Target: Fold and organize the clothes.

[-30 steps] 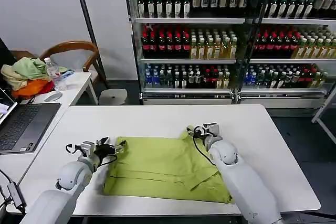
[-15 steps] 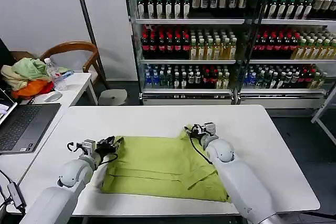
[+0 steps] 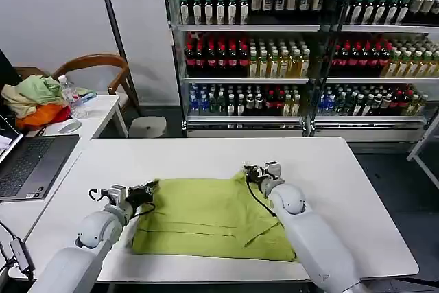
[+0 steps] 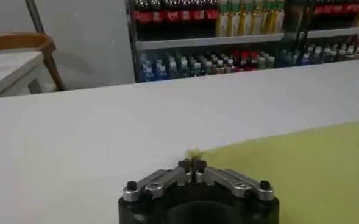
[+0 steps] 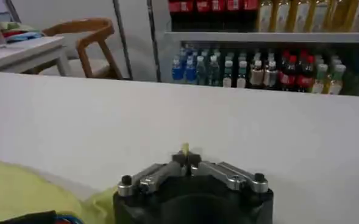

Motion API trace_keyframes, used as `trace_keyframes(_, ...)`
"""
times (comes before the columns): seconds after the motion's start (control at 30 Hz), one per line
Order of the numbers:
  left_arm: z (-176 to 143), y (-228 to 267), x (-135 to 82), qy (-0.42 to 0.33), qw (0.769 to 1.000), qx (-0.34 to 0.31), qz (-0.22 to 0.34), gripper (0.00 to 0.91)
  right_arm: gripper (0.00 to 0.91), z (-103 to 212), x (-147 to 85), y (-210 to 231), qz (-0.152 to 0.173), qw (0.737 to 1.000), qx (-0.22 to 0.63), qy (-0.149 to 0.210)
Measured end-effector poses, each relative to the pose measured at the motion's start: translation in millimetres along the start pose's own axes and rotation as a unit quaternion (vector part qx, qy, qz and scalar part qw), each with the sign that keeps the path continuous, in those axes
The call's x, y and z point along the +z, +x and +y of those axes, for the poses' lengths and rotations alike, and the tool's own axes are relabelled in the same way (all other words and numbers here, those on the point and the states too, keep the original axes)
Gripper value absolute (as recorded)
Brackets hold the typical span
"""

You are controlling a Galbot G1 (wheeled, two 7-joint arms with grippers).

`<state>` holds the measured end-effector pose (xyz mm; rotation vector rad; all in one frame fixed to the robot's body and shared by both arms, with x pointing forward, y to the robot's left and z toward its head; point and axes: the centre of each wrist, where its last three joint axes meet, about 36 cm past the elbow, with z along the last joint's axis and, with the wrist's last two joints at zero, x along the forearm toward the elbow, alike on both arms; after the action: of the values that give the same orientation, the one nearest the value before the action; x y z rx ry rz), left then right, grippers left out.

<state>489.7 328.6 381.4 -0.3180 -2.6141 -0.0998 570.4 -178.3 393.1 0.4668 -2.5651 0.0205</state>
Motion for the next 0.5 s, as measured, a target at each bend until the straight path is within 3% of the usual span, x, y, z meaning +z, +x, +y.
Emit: trace_keyframes(0.5, -2.3, 46.9, 1.8, 0.007, 0.999, 0.015, -0.034, 0.05, 0.0, -1.8, 7.7, 90.8, -0.043, 0.999, 0.0, 0.003)
